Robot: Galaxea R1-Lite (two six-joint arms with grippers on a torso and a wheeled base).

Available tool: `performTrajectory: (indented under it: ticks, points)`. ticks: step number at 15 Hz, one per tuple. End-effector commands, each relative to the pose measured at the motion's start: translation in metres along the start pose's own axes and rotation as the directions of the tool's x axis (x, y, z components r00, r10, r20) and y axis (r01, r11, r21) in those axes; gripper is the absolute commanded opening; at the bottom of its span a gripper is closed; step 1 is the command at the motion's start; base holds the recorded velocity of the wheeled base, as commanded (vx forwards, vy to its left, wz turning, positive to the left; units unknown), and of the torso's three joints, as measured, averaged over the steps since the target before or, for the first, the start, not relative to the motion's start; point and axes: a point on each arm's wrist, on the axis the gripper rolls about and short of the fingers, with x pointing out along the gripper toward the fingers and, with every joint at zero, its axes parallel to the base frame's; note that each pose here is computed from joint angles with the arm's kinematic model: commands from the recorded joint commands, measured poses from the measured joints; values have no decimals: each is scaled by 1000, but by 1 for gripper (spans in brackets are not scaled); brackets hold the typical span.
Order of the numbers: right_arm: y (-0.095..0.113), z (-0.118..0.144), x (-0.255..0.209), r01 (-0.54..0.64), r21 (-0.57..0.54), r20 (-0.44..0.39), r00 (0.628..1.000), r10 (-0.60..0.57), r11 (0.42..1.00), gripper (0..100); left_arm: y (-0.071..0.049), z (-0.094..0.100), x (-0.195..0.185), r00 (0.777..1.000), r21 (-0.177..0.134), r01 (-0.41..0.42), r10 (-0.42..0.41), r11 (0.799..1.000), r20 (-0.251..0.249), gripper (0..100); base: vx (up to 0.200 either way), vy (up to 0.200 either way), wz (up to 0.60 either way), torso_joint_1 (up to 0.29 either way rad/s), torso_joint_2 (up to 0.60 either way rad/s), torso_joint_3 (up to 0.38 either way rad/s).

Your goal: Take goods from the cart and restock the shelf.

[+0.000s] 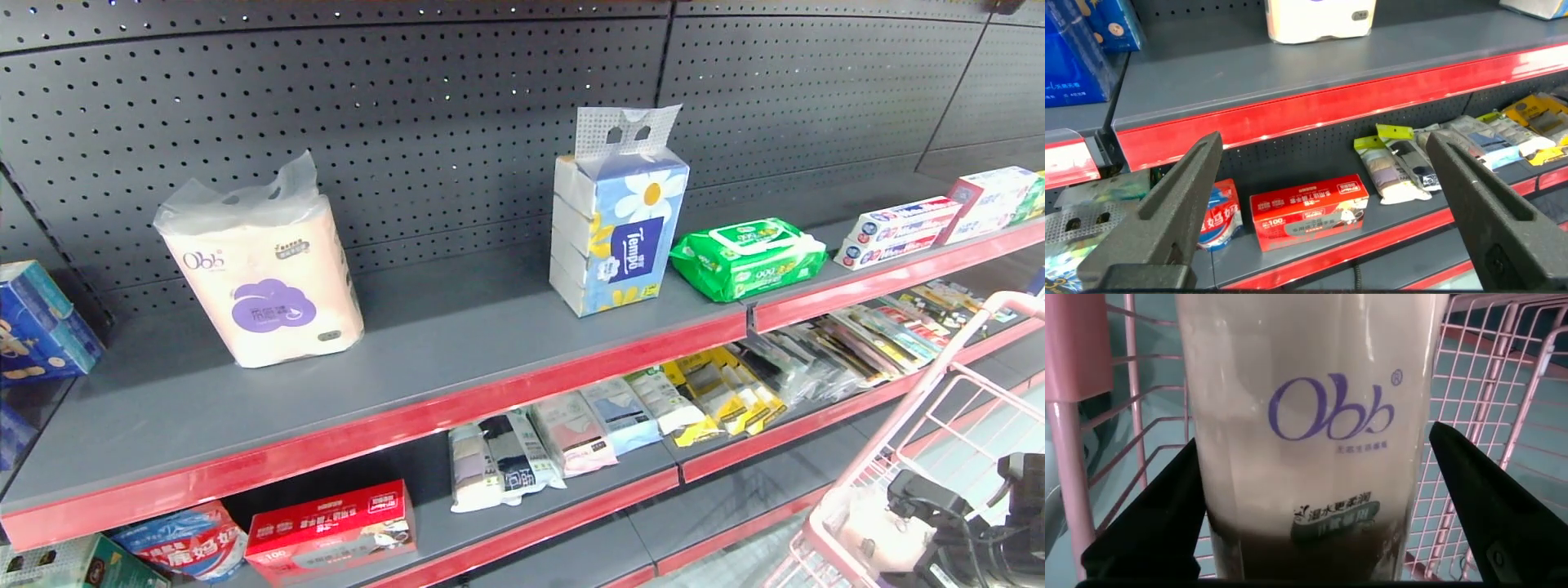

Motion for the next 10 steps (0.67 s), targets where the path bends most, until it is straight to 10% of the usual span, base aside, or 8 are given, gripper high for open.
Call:
performTrajectory:
  ticks: [1,10]
  points:
    - [-2,-1,0,10,-5,-5,1000,-10,1000,100,0,0,0,1000,0,-1,1,1000,-1,100,0,0,0,0,0,0]
    - [-6,18,0,-7,-98,-63,998,1,995,100,0,0,0,1000,0,-1,1,1000,0,100,0,0,0,0,0,0]
